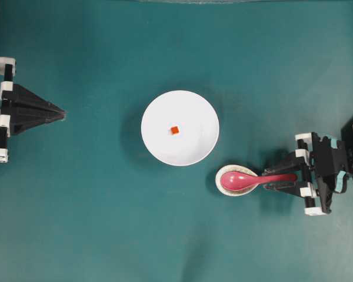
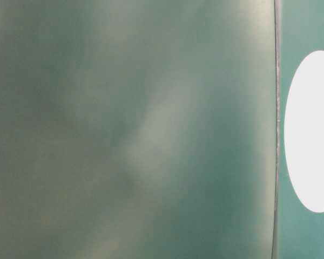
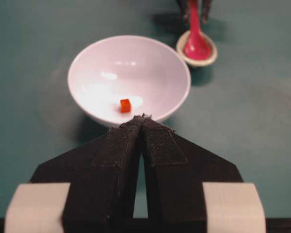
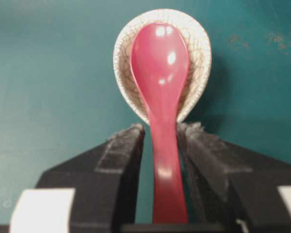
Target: Grip the spoon and scoop the red block from the bowl with right arm.
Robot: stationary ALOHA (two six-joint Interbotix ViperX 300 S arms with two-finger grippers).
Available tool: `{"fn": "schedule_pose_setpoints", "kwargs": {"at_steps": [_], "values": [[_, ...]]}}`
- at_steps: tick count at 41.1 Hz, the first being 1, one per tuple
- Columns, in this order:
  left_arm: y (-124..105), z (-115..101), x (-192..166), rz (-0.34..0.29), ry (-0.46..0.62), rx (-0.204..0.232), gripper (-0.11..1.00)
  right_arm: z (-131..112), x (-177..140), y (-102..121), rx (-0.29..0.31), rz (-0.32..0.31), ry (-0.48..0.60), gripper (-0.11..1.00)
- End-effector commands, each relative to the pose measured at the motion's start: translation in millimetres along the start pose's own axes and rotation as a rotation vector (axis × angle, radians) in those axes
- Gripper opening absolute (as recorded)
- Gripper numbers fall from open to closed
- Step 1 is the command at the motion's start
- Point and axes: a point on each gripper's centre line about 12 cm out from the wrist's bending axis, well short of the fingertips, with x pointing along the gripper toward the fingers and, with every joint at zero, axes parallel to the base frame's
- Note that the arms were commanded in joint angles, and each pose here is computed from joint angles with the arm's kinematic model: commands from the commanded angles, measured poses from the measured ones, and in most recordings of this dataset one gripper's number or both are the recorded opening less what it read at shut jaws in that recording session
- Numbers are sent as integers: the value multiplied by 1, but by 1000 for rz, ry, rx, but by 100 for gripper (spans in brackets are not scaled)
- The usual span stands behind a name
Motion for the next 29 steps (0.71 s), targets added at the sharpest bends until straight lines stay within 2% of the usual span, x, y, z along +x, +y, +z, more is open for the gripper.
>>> {"fn": "schedule_pose_setpoints", "kwargs": {"at_steps": [1, 17, 29], "values": [[0, 6, 1, 3, -12, 1, 0, 6, 2, 3, 7, 9, -24, 39], [0, 6, 1, 3, -12, 1, 0, 8, 4, 5, 18, 10, -32, 25], [0, 6, 1, 3, -12, 2, 0, 14, -2, 5, 35, 22, -40, 25]]}}
